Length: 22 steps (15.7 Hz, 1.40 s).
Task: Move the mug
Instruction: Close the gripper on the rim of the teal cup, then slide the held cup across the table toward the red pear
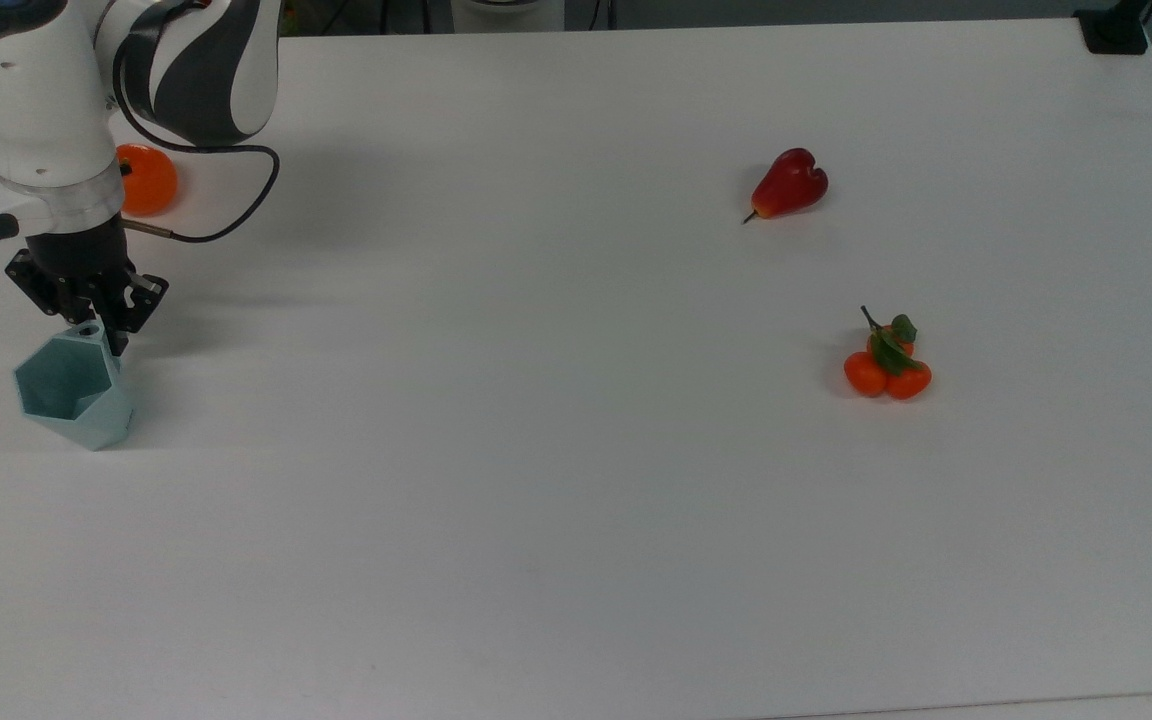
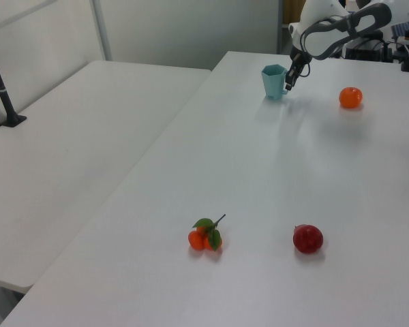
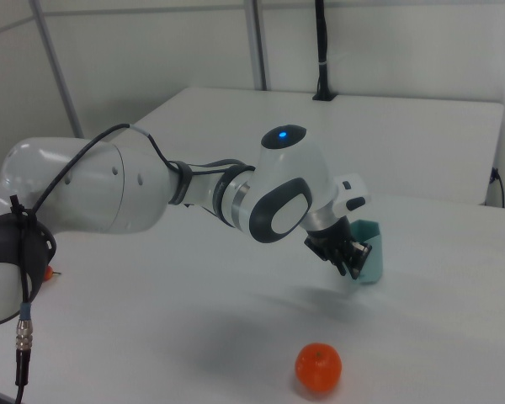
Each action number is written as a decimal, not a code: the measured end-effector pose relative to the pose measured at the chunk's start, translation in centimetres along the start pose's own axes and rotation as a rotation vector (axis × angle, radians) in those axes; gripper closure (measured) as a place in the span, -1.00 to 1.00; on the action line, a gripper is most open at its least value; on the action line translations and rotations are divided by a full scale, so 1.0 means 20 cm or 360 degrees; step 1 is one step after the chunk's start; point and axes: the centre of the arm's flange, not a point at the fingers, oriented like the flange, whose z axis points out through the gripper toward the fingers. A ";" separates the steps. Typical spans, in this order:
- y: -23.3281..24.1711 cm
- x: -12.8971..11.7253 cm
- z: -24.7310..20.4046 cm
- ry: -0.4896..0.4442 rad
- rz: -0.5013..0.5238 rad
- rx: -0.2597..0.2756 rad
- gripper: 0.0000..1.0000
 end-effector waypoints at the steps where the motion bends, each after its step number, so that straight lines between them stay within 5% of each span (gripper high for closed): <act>1: 0.00 0.00 0.00 0.0000 0.0012 0.0001 0.52; 7: -0.09 0.03 -0.01 0.0013 0.0159 0.0037 0.52; 14: -0.58 0.04 -0.21 0.0019 0.0306 0.0128 0.52; 17: -0.79 -0.07 -0.33 -0.0017 0.0319 0.0155 0.52; 22: -1.24 -0.45 -0.56 -0.0108 0.0208 0.0200 0.52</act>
